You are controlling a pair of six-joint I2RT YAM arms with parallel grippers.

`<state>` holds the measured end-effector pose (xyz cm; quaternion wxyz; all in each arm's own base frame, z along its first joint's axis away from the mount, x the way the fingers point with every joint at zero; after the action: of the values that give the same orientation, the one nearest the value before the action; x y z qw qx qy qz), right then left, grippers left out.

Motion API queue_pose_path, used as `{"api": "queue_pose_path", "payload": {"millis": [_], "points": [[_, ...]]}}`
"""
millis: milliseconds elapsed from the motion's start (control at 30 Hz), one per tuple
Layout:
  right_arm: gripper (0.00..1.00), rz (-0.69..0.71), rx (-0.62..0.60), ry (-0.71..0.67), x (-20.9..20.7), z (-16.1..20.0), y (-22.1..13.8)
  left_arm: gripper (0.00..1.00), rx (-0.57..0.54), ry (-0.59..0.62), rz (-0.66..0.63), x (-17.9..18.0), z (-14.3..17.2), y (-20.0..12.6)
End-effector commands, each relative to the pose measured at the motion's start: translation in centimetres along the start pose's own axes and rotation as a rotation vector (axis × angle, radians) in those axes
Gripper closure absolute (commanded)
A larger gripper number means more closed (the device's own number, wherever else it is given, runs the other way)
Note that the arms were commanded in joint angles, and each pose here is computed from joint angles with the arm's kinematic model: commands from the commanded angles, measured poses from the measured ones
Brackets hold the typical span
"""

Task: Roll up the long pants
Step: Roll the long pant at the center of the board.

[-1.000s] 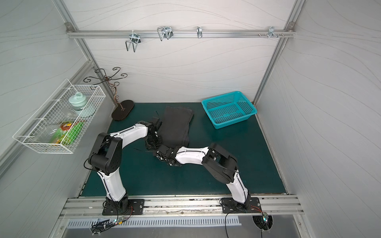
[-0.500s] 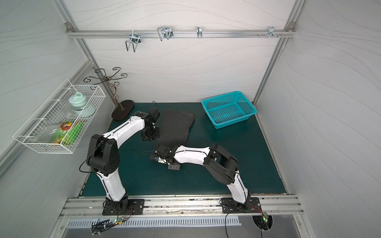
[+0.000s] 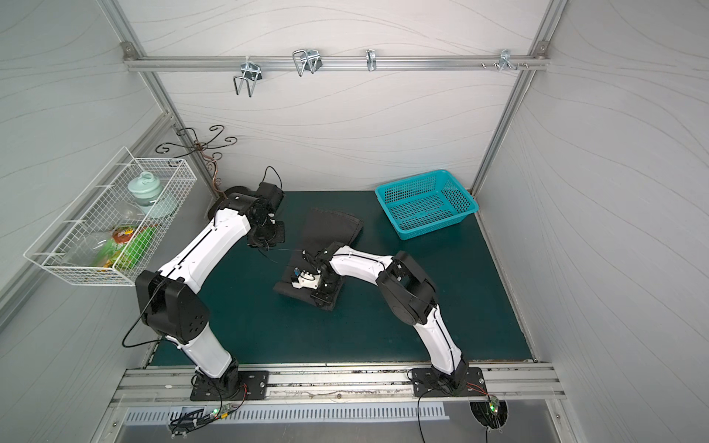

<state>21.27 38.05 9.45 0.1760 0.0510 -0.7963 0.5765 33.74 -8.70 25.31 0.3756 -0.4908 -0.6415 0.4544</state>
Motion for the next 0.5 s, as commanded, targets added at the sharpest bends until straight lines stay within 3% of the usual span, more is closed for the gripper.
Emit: {"api": "queue_pose_path", "payload": {"millis": [0,367,467], "points": [[1.00,-0.254,0.121,0.170,0.6,2.5,3.7,1.00,-0.005,-0.002,-0.003,0.8,0.6,-1.3],[1.00,-0.408,0.091,0.381,-3.3,1.8,3.0,1.00,0.059,-0.025,0.033,2.0,4.1,-1.2],[1.00,-0.441,0.114,0.459,-4.4,2.5,3.5,0.89,0.066,-0.037,0.076,2.1,5.3,-1.1]]}}
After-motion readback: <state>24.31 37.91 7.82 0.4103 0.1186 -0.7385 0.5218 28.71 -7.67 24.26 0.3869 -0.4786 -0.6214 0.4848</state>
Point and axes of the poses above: each gripper's point midway between its finger pads, its own y axis out along the fingers, its own x axis along the line the jaws close on, z = x × y, the point moved 7 cm from there along -y, back along the fingers, and after that the axes turned 4 degrees about -y, right-handed, at the moved point
